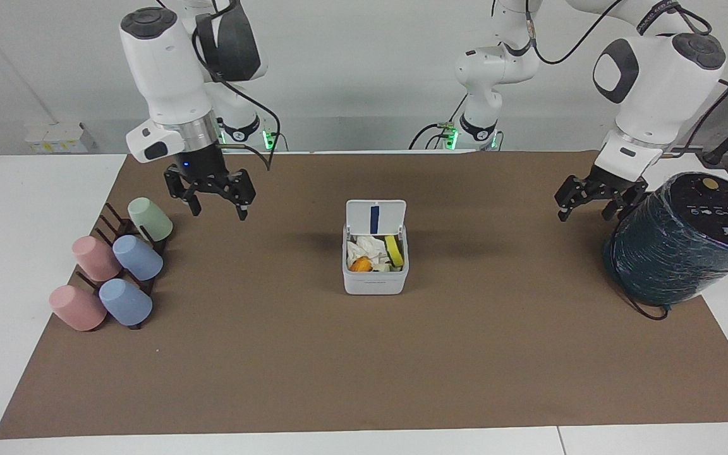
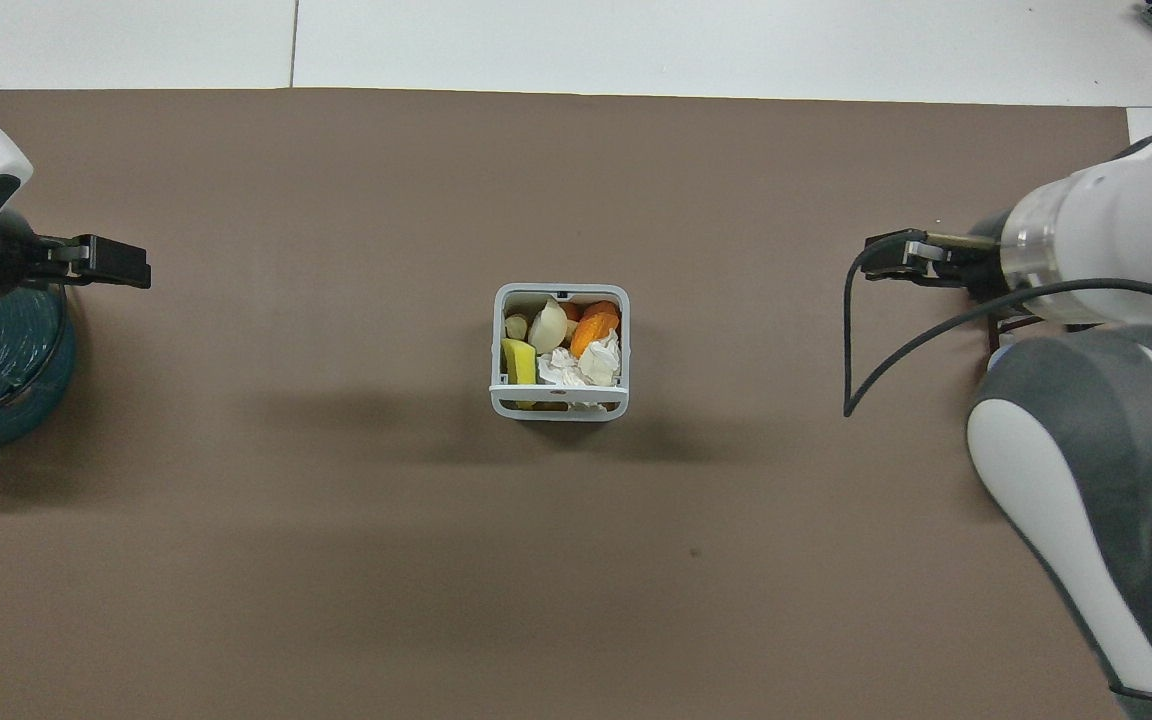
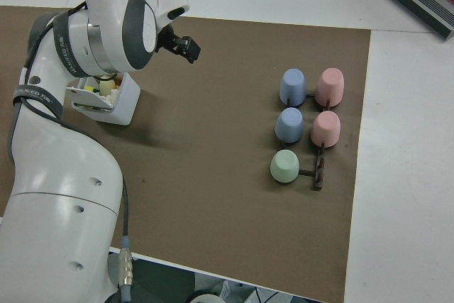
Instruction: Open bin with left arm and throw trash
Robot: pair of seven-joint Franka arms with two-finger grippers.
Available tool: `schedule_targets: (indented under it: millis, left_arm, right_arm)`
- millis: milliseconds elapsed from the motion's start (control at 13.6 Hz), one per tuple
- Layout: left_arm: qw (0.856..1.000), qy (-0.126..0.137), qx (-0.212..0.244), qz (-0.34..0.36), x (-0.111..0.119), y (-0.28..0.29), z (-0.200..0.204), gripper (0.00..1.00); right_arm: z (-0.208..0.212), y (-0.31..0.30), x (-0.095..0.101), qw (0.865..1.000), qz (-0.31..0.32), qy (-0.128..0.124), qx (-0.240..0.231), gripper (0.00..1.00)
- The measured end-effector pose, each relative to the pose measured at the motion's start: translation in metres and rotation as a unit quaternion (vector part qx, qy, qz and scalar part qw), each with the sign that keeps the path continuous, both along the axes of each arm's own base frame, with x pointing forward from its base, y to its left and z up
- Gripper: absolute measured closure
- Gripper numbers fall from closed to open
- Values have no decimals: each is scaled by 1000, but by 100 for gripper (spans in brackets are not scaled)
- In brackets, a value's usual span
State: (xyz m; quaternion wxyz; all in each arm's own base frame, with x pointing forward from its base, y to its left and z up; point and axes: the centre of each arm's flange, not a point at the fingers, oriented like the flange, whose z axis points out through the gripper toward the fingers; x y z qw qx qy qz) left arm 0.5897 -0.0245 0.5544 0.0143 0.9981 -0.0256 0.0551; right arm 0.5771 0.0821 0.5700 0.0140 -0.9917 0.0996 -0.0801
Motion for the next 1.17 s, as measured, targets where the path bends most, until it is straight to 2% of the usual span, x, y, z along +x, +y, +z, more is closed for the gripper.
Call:
schedule_targets:
  millis: [294,514,881,1174]
  left_arm:
    - [1000,0,0,5,0,5,0,0]
    - [1000,0,0,5,0,5,0,0]
    - [1000,0,0,5,0,5,0,0]
    - [1000,0,0,5,0,5,0,0]
  right_arm:
    - [4,-57,-9,999,14,39,-11,0]
    - [8,-78,-13,999,18,45,-12,0]
    - [5,-76,-16,998,21,62,-13,0]
    - [6,-75,-17,998,21,62,-13,0]
